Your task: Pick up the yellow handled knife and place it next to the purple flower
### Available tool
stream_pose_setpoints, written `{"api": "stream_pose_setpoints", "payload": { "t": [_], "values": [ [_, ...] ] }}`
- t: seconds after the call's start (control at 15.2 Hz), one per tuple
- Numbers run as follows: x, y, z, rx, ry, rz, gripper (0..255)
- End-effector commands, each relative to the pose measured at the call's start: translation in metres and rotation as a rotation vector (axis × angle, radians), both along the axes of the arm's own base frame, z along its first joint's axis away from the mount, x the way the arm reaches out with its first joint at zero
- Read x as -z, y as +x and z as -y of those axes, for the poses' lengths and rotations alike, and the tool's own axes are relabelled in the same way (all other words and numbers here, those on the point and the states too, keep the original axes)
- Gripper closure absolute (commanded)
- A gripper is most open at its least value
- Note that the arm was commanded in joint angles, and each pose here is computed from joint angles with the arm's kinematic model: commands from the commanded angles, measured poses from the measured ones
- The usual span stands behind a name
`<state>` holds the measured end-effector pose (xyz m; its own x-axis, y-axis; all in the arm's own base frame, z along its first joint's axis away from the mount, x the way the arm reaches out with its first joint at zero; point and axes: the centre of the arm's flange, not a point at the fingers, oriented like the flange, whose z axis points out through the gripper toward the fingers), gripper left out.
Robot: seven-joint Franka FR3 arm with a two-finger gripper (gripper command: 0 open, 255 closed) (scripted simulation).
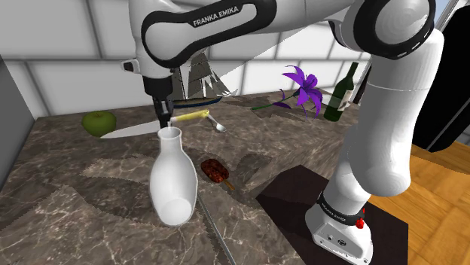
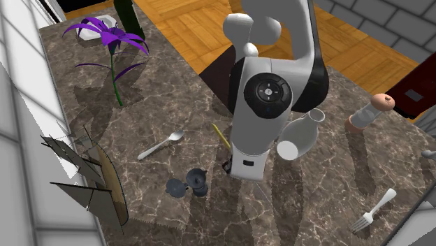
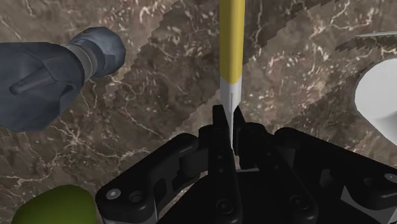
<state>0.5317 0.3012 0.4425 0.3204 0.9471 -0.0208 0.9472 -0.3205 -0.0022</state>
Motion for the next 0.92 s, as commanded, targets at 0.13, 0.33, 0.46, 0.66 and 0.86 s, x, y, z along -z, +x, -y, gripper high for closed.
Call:
{"api": "stream_pose_setpoints", "payload": {
  "t": [0.13,0.33,0.46,0.66,0.86],
  "values": [
    [-0.021,0.000,0.000,0.000,0.000,0.000,255],
    [-0.037,0.000,0.000,0.000,0.000,0.000,255],
    [-0.048,0.000,0.000,0.000,0.000,0.000,255],
    [-0.063,0.000,0.000,0.000,0.000,0.000,255],
    [-0.079,0.000,0.000,0.000,0.000,0.000,255]
  ]
}}
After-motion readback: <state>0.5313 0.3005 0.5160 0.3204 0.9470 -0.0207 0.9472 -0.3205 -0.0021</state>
